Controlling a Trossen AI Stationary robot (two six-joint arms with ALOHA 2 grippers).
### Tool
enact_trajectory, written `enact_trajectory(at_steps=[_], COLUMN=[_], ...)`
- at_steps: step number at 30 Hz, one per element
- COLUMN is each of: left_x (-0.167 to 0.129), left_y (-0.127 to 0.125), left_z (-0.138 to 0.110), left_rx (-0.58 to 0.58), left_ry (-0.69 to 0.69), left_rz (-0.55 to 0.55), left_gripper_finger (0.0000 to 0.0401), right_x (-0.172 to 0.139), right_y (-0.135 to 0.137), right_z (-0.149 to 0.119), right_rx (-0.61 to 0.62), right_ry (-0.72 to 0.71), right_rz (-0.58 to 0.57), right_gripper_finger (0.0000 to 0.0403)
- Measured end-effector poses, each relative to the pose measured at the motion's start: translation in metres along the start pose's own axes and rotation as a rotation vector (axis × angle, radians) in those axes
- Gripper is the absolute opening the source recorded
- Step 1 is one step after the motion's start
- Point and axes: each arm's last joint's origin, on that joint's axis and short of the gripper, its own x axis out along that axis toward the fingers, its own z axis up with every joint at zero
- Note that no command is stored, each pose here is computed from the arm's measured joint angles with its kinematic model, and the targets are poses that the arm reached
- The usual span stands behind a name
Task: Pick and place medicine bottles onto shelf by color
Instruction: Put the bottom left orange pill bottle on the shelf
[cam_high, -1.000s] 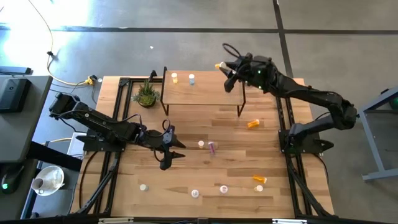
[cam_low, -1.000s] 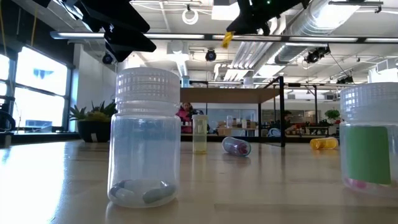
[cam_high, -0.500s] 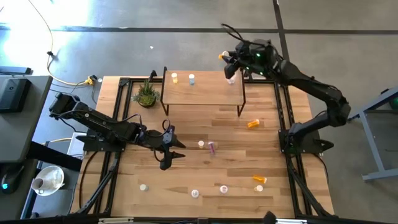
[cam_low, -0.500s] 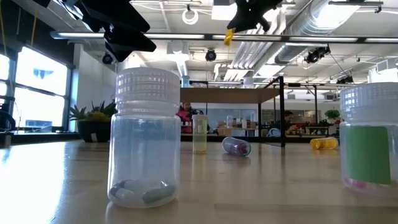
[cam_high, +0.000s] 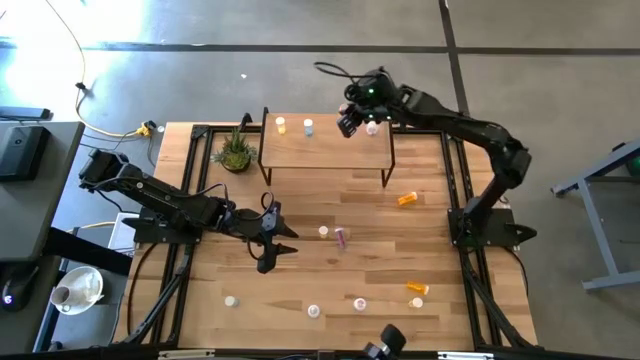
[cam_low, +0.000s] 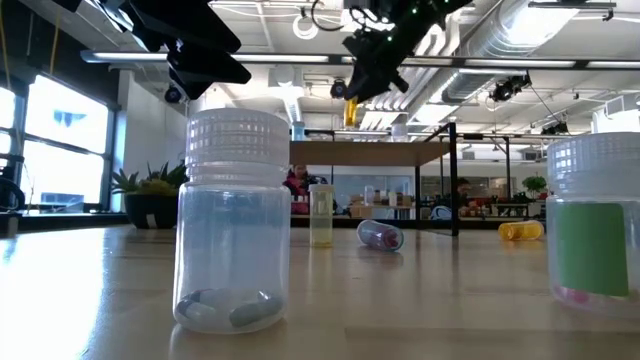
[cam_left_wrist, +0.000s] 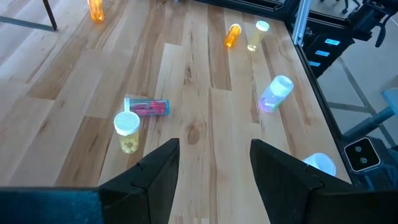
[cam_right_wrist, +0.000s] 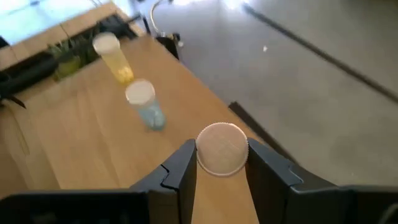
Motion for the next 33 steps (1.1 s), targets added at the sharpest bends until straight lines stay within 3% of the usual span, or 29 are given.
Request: enact_trajectory(at_steps=[10,33], left_x=[0.000,0.000], left_y=[0.000,0.000], left_z=[0.000,0.000], left_rx=[0.000,0.000], left_ry=[0.001,0.001], left_rz=[0.000,-0.001], left_gripper_finger=[0.0186,0.0186], right_x=[0.030,0.032], right_y=[0.004,0.008], right_z=[-0.016,-0.023], right_rx=[-0.017,-0.037], right_ry=[0.114,0.179], right_rz=[0.012,0.021], right_gripper_finger=[0.0108,0.0119])
